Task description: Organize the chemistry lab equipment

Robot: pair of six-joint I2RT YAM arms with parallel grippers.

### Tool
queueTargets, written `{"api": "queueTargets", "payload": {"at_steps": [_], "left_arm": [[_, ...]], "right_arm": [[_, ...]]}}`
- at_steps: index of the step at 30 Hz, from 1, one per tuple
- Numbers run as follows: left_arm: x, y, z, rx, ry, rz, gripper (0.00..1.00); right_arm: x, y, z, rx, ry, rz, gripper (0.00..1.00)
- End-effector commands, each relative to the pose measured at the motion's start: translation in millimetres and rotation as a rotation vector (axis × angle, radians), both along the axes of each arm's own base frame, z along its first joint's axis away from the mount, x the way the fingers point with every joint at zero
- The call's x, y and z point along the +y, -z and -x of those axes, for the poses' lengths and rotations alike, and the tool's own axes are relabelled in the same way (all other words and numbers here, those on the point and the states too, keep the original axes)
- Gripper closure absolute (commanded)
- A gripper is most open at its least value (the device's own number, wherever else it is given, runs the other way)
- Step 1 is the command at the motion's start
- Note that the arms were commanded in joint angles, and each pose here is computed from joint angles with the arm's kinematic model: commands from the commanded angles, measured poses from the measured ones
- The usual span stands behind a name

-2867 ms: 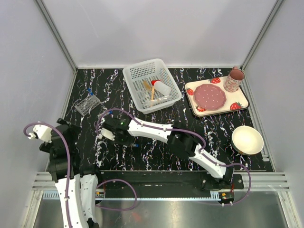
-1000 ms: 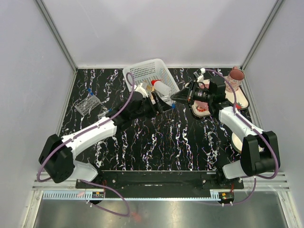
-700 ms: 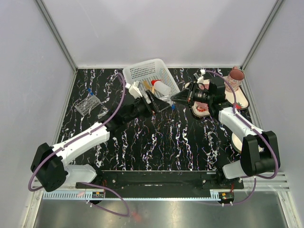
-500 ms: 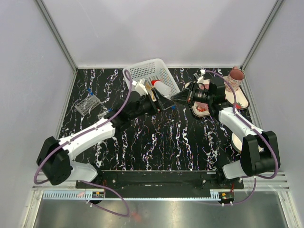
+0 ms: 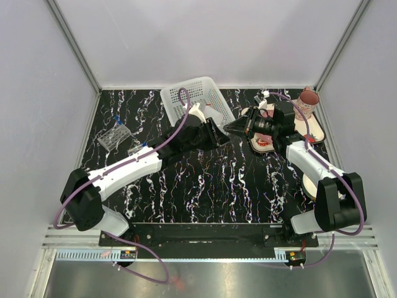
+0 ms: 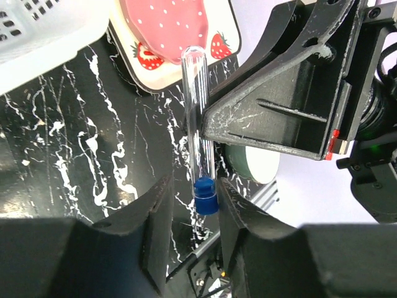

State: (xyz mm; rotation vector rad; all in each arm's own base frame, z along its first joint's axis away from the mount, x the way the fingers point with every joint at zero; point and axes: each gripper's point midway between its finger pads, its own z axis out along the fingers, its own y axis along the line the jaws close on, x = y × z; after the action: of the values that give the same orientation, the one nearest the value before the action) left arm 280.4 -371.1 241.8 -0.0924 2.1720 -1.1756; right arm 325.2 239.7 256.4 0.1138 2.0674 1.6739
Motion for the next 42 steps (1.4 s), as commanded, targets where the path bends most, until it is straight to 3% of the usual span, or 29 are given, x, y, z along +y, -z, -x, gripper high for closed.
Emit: {"api": "queueTargets", "payload": {"at_steps": [1,13,16,18,19,22,25,27,28,29,30,31,32,33,34,35,36,37,42], "left_arm": [[14.0,-23.0,-13.4,-0.101,-0.070,-0.053,0.66],[26.6,-34.3,-13.0,-0.214,-0.033,-0.130,0.87],[29.4,-37.5,-11.0,-0.244,-0.008,-0.142,0.88],[32.0,-37.0,-10.5,-0.249,0.011,-0.147,0.89],[36.1,-34.3,-9.8,-0.251,0.015,-0.165,0.89],[46.6,-26.8,-5.9,-0.226,0.062,-0.168,0.89],[65.8,-19.6,0.7,-0.189,0.108,-0.160,0.89],[76.4,-20.9,9.8,-0.175,0.166,-0.134,0.89],[79.7,-11.6,22.0,-0.142,0.224,-0.138,0.89],[86.4,-12.8,26.6,-0.140,0.242,-0.132,0.89],[88.4,-7.2,33.9,-0.123,0.279,-0.132,0.89],[90.5,-1.2,49.1,-0.087,0.346,-0.129,0.89],[92.8,-0.9,56.7,-0.078,0.375,-0.123,0.89],[92.3,2.9,65.9,-0.060,0.417,-0.115,0.88],[91.5,4.4,81.4,-0.027,0.488,-0.090,0.88],[91.0,5.4,89.0,-0.007,0.519,-0.077,0.88],[90.9,6.9,96.3,0.011,0.548,-0.061,0.88],[89.6,5.3,105.4,0.028,0.591,-0.032,0.88],[83.9,9.5,122.3,0.050,0.671,-0.006,0.88]], "right_arm": [[-3.7,-16.5,1.9,-0.074,0.008,-0.012,0.85],[-3.9,-17.3,3.5,-0.086,0.004,-0.010,0.84],[-3.9,-18.3,3.9,-0.092,0.003,-0.010,0.82],[-4.6,-18.2,4.5,-0.103,0.000,-0.005,0.76],[-4.6,-18.9,5.5,-0.111,-0.004,-0.002,0.67],[-7.4,-20.1,9.1,-0.175,-0.030,0.028,0.52],[-10.0,-20.1,16.2,-0.283,-0.090,0.090,0.43],[-11.2,-25.0,22.2,-0.448,-0.163,0.145,0.26],[-12.0,-21.0,28.5,-0.455,-0.208,0.168,0.07],[-14.2,-17.4,33.1,-0.607,-0.288,0.221,0.00],[-15.1,-31.2,30.3,-0.700,-0.311,0.257,0.00],[-18.3,-19.5,39.1,-0.670,-0.358,0.291,0.00],[-20.2,-27.3,37.7,-0.873,-0.413,0.337,0.00],[-23.8,-17.6,52.4,-0.868,-0.474,0.346,0.00],[-24.7,-17.5,56.4,-1.090,-0.542,0.371,0.00],[-24.8,-17.5,61.4,-1.183,-0.582,0.388,0.01],[-27.7,-6.3,81.7,-1.158,-0.657,0.393,0.00],[-18.6,2.2,87.9,-1.316,-0.760,0.405,0.00],[3.8,42.7,124.4,-1.358,-1.091,0.514,0.00]]}}
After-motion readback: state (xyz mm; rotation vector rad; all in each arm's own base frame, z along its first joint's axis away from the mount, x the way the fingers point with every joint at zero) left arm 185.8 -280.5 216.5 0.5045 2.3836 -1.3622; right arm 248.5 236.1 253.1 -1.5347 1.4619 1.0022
